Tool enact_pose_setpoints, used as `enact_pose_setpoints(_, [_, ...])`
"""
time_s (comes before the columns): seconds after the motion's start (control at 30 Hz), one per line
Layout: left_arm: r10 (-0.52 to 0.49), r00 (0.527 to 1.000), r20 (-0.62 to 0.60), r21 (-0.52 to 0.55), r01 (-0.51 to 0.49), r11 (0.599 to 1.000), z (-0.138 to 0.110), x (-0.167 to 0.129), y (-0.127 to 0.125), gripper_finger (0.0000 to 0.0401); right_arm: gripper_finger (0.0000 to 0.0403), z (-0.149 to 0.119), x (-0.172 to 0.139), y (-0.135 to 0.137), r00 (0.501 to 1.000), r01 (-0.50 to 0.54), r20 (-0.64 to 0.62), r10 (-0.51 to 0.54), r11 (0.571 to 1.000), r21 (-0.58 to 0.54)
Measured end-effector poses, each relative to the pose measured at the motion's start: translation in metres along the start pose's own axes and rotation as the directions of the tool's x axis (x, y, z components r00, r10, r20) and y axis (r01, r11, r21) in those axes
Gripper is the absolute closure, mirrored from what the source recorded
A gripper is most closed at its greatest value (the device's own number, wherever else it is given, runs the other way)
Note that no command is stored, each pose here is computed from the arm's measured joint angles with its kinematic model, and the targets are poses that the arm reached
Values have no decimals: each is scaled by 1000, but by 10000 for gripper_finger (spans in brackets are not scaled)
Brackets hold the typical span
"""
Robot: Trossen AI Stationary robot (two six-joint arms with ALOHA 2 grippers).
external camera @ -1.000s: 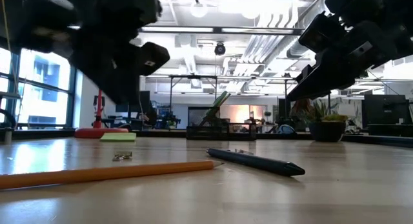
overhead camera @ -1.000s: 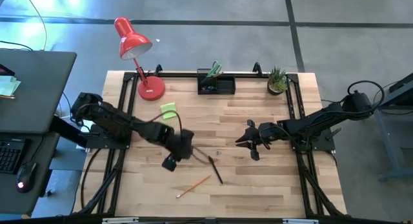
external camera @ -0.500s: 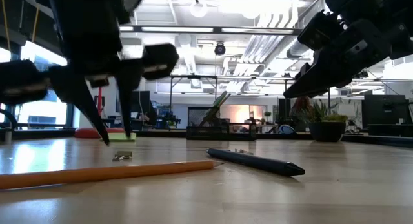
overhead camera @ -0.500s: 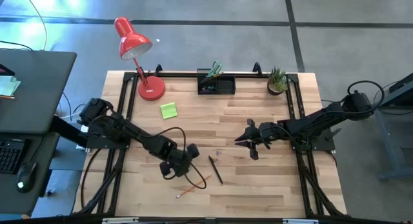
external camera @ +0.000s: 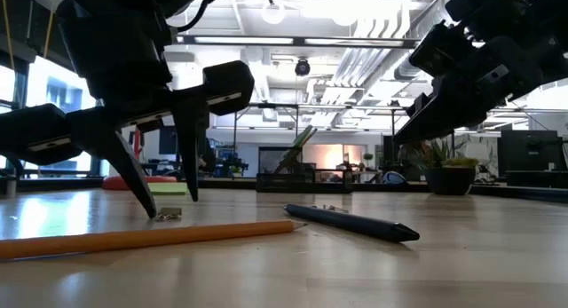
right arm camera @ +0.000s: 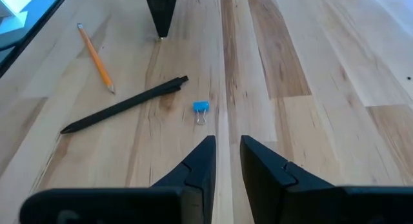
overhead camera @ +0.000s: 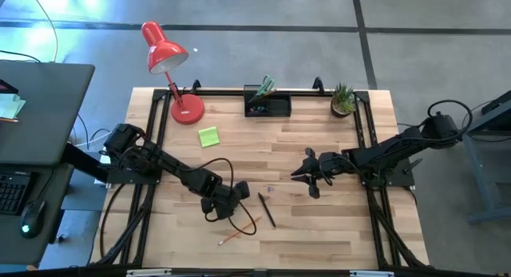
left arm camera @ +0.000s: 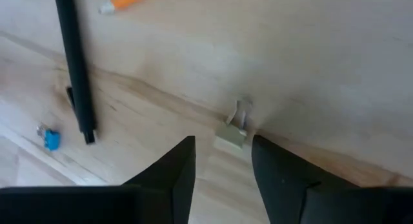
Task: Pick and place office supplies into organizer
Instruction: Put the green binder clip into the desk organizer
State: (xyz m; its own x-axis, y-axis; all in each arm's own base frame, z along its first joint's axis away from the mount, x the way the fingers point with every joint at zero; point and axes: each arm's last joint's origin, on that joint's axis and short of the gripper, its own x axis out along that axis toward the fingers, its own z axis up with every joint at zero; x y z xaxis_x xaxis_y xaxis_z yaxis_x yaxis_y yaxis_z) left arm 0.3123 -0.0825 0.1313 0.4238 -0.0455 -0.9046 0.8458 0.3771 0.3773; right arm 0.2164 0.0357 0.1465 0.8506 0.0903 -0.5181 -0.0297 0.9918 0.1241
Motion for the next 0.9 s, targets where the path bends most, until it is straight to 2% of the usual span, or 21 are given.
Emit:
enact_pose_setpoints(0.3, [-62, 998, 18, 2, 62, 998, -4, 9, -1, 277, 336, 1, 0, 0, 1000, -5, 7, 5, 1000, 4])
enact_pose_setpoints(0.57, [-106, 994, 20, -41, 107, 993, -6, 9, -4, 344, 336, 1, 0, 0, 1000, -5, 6, 5, 1000, 0])
enact_pose_setpoints(0.73, [-132, 991, 3, -162, 131, 978, -7, 8, -6, 387, 336, 1, 0, 0, 1000, -4, 6, 4, 1000, 0])
enact_pose_setpoints(0.9, [-143, 988, -55, -290, 122, 949, -10, 5, -9, 400, 336, 1, 0, 0, 1000, -4, 5, 4, 1000, -4])
